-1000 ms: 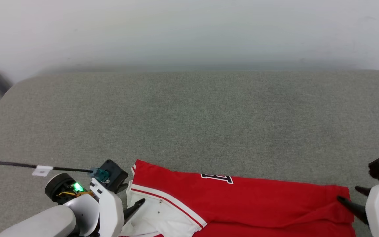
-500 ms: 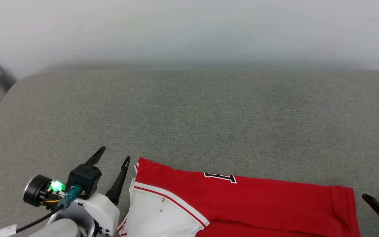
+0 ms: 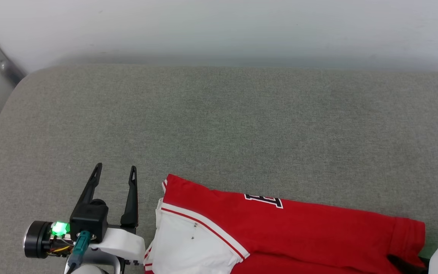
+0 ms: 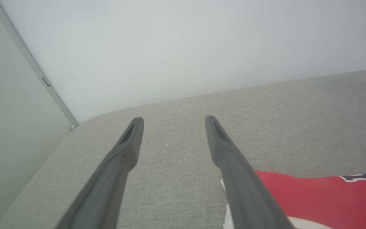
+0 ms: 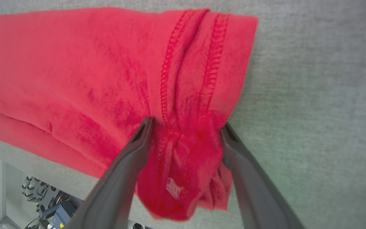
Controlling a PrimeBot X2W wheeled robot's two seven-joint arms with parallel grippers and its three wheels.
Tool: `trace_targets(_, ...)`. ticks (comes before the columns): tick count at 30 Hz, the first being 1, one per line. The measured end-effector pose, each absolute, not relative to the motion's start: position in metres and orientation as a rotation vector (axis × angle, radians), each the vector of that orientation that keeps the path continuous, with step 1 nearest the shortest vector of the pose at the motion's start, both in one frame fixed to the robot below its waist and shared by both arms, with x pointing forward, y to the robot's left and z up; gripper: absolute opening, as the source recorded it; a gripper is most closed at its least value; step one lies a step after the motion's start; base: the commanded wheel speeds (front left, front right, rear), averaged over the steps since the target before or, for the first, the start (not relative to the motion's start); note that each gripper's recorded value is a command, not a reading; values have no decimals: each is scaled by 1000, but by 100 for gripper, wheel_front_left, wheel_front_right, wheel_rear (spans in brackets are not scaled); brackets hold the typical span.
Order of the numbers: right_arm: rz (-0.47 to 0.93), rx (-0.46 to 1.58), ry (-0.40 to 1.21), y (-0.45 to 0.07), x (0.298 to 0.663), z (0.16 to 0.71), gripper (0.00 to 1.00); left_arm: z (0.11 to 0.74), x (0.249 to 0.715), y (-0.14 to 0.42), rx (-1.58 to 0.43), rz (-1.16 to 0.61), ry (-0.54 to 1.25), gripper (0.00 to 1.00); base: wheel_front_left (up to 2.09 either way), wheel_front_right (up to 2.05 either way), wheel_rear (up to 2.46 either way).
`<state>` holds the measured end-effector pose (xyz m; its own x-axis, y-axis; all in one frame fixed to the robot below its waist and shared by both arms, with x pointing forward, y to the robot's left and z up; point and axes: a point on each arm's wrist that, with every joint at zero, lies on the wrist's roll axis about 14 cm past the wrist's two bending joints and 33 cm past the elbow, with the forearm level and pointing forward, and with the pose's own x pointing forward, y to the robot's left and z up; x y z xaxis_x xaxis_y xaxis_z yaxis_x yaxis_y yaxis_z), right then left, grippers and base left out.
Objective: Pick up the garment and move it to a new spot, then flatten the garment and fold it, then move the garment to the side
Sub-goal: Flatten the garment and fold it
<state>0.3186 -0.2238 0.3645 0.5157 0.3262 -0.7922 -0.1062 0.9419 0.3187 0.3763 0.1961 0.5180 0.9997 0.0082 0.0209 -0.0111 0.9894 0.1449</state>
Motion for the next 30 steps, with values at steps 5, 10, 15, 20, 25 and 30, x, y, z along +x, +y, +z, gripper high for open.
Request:
trace_targets(5,282,247,1024,-214,315,358,100,518,370,201,136,64,-46,100,0,0,0)
trace_targets(10,299,241,1039,-207,315,356,100,517,365,212,127,124,-63,100,0,0,0)
trace_targets(15,314,223,1055,-204,316,357,37,519,358,220,118,164,-82,100,0,0,0)
trace_targets(20,340,216,1047,-199,317,362,0,520,350,223,113,187,-95,100,0,0,0)
trace_targets(25,326,217,1012,-206,320,371,0,517,341,221,114,191,-93,100,0,0,0)
trace_targets(30,272,203,949,-231,332,390,0,517,332,221,126,195,-98,100,0,0,0)
